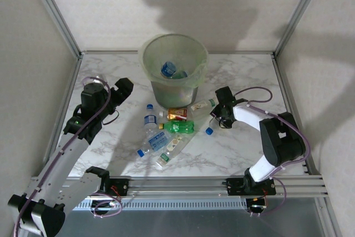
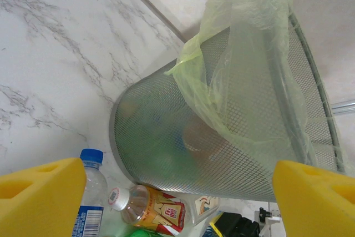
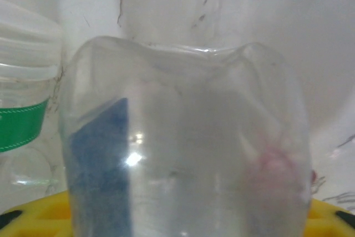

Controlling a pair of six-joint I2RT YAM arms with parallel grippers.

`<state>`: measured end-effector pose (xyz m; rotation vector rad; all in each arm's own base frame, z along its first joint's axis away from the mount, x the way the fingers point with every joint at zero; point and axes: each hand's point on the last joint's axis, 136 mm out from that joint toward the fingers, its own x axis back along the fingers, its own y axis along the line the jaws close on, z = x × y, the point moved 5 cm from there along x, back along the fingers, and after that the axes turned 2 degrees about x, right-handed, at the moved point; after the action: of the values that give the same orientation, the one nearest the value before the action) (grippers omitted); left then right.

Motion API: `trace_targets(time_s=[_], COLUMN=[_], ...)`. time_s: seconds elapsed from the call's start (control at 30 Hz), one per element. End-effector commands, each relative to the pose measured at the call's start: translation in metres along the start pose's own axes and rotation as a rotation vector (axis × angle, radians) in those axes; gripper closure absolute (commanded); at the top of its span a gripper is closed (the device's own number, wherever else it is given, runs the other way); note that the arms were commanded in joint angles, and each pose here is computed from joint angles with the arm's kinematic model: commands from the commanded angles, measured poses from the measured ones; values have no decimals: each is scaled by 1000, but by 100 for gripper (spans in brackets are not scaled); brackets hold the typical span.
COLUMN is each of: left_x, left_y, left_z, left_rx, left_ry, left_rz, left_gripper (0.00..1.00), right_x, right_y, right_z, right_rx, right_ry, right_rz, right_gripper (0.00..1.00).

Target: Put the plastic bottles in the bin

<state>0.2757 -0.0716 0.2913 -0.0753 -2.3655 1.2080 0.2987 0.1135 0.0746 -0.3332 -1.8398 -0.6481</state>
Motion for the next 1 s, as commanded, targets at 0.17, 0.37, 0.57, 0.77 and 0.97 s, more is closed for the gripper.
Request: trace_targets(time_s=[0.17,0.37,0.57,0.77,0.97], left_x=[7,17,33,41,41], left_y=[-19,-54,-104,-140,-158], left_z=[-12,-18,-18,5,24], left_rx=[-20,-33,-54,-85,-111], left_ry=[-15,26,116,260,340], left_rz=[44,189,460,670,750], left_gripper=[10,9,6,0,0], right_x=[74,183,262,296,310], right_y=[17,59,113,157,186], right_z=[-30,-39,7,57,79], right_rx=[126,353,671,864,944], right_ry=[-218,-424,-421,-321,-297], right_rz=[-141,-463,-796,-1046,-1113], right_gripper=[50,48,46,45,44])
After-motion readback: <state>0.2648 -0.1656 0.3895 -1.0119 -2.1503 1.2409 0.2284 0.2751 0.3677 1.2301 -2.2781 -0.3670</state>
